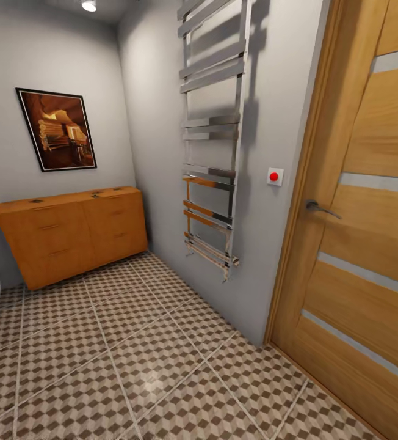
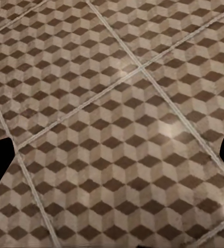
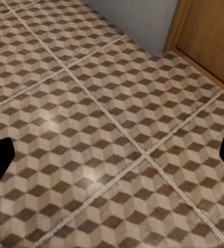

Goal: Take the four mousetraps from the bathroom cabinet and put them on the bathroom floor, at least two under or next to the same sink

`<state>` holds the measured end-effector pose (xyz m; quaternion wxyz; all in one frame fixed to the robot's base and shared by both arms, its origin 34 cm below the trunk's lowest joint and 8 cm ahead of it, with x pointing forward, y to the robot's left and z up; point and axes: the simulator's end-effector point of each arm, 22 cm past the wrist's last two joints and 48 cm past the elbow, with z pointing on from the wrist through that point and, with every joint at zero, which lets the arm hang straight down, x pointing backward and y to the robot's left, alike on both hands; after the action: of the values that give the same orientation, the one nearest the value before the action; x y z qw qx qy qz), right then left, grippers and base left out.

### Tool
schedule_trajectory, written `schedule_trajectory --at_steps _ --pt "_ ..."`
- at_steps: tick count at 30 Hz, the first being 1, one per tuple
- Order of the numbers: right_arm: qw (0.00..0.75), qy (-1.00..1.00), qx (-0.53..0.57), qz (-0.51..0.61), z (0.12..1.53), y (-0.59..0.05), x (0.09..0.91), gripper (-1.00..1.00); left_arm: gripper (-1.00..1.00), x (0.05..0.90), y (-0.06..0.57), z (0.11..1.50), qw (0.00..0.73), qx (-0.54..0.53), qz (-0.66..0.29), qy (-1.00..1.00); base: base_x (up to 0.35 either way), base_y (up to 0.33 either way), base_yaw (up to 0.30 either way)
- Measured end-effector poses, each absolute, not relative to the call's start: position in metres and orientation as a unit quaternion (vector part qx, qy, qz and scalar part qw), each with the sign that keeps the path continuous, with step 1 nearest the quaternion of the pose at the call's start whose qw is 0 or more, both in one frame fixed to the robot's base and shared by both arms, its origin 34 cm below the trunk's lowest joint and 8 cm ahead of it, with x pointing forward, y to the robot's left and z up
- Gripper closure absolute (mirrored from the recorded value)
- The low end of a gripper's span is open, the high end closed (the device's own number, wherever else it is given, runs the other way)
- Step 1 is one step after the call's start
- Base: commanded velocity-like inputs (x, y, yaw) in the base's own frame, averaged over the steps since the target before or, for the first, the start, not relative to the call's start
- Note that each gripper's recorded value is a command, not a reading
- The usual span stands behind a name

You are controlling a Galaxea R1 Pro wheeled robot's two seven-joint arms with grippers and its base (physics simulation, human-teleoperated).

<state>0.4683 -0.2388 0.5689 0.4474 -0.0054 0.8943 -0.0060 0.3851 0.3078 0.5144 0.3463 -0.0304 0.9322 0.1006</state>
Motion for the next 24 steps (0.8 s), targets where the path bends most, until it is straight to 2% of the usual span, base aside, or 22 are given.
schedule_trajectory --at_steps 19,24 --pt "0.447 0.894 -0.005 -0.006 0.5689 -0.2391 0.4683 -1.0 -1.0 0.3826 0.3069 0.5129 0.343 -0.03 0.1 0.933 0.001 -0.001 0.257" --pt "0.448 0.894 -0.005 -0.006 0.569 -0.239 0.4683 -1.0 -1.0 0.3823 0.3069 0.5128 0.343 -0.03 0.1 0.933 0.106 -0.112 0.25"
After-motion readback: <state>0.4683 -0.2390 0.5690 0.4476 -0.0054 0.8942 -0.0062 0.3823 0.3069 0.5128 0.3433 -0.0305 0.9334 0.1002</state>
